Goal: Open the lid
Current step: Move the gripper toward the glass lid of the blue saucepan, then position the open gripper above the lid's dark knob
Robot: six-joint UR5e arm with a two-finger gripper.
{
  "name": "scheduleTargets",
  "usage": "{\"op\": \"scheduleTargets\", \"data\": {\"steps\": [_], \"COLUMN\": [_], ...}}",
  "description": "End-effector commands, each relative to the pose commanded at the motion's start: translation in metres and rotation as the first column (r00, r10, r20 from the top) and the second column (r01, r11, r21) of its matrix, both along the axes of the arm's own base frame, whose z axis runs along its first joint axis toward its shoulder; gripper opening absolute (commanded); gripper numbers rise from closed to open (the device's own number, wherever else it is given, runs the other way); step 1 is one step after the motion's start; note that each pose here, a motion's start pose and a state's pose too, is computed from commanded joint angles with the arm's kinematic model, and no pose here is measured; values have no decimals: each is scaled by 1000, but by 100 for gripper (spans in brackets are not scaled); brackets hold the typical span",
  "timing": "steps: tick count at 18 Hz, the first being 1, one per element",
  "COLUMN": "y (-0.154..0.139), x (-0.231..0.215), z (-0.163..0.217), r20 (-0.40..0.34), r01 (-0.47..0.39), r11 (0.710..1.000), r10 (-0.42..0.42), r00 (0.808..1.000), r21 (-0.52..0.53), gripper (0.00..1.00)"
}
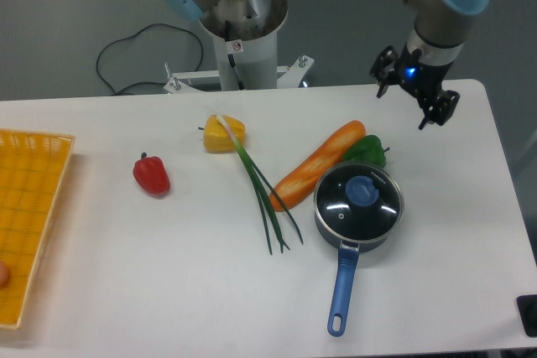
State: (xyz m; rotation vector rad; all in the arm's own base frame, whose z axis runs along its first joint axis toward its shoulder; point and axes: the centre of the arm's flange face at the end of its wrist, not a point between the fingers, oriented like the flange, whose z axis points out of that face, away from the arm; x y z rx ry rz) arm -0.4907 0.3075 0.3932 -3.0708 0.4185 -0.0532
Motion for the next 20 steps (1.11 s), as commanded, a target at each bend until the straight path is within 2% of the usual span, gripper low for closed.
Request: {"op": "scheduleTargets", "data": {"steps": [4, 12, 17, 20], "y": [5, 20, 57, 65], "x": [3, 6, 11, 13], "z": [-1, -8, -27, -31], "r20": [1, -1, -26, -25], "r01": [-3, -122, -229, -298], "r11": [1000, 993, 973, 954], "r10": [3, 122, 229, 298], "r00": [1000, 993, 973, 954], "r21": [-4, -7, 3, 7], "gripper": [100, 100, 100, 100]}}
